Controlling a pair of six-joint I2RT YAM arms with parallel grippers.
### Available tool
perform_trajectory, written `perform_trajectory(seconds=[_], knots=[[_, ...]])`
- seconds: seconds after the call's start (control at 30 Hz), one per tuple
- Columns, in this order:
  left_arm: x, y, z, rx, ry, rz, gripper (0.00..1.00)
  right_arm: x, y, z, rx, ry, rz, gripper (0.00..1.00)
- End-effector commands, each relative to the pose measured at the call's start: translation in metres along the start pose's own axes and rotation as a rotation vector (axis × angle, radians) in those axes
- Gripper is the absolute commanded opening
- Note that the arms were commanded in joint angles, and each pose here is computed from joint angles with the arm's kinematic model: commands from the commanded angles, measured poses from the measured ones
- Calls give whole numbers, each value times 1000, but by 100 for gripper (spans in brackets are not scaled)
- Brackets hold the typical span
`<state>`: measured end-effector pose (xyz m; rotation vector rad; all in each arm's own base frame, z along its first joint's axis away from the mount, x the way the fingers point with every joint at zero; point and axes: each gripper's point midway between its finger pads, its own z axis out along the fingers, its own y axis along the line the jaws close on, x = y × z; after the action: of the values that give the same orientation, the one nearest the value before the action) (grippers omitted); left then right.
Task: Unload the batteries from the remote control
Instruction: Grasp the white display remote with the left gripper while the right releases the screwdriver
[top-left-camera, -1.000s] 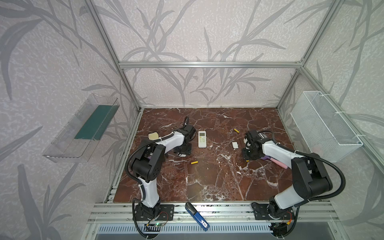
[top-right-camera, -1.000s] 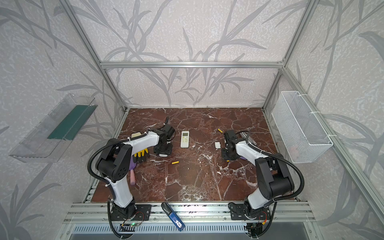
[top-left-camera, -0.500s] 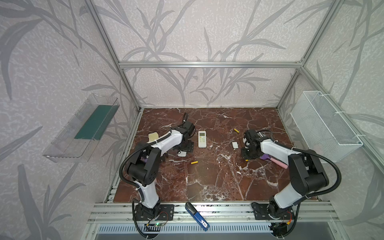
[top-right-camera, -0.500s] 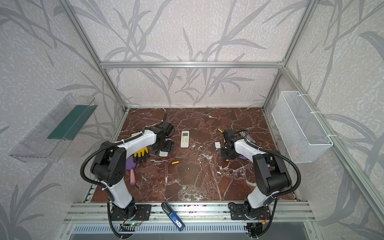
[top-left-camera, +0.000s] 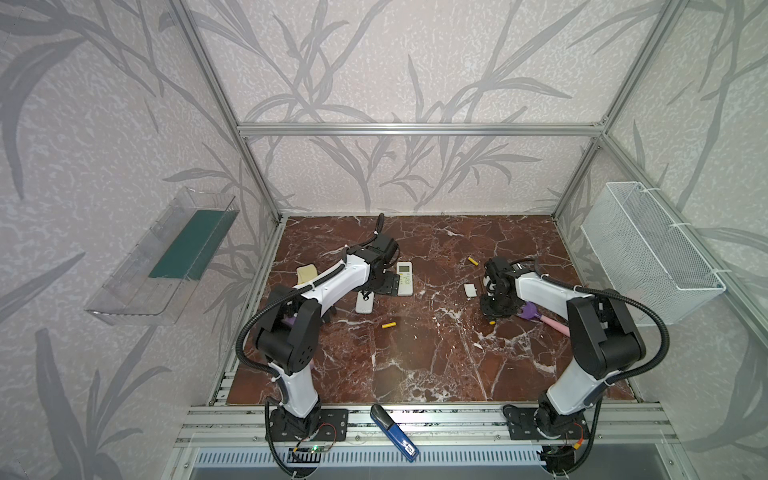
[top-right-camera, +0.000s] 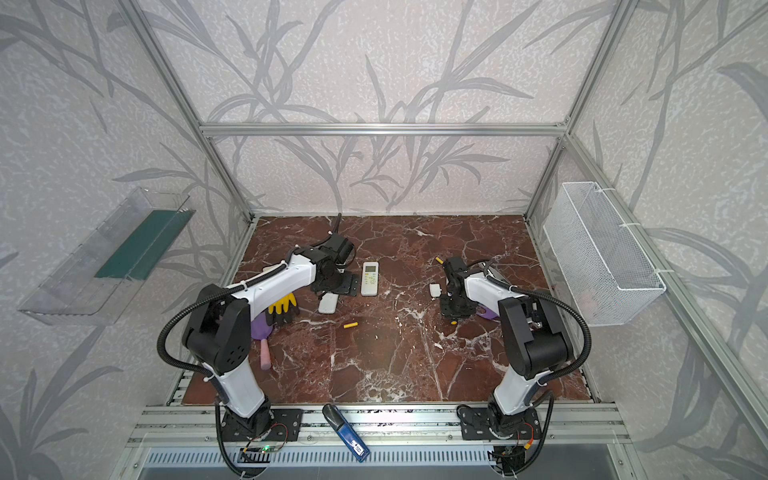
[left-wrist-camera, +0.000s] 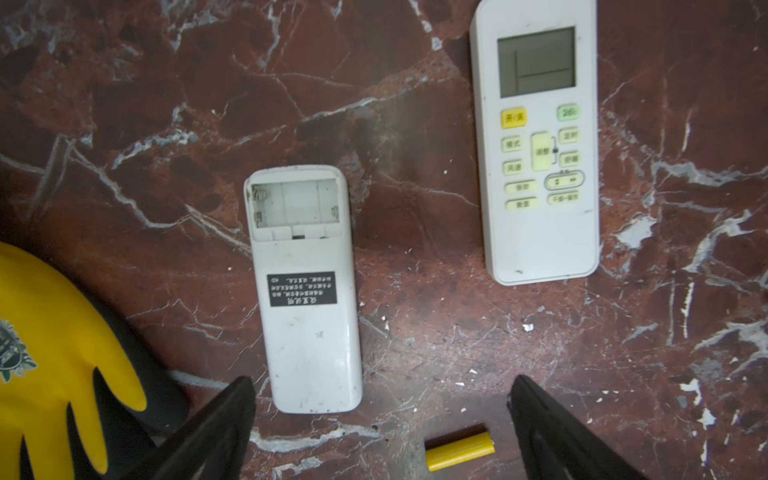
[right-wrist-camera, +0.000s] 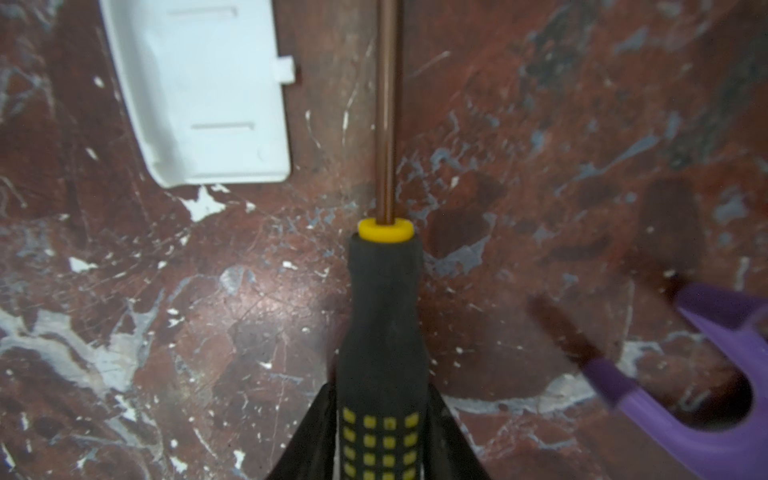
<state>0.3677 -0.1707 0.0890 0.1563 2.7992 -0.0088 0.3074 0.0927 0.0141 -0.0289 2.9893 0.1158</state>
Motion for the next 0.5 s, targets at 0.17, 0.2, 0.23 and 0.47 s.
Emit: perform_trajectory(seconds=[0.17, 0.2, 0.23, 0.47], knots=[[-15, -19, 17, -2, 19, 25, 98, 9, -2, 4, 7, 34, -25, 51], [-17, -20, 19, -2, 21, 25, 99, 8, -1, 3, 2, 31, -27, 53], [-18, -22, 21, -2, 21, 26, 99, 7, 0, 2, -3, 25, -30, 54], [-31, -43, 31, 19, 11, 53, 98, -4, 5, -22, -25, -58, -50, 70]])
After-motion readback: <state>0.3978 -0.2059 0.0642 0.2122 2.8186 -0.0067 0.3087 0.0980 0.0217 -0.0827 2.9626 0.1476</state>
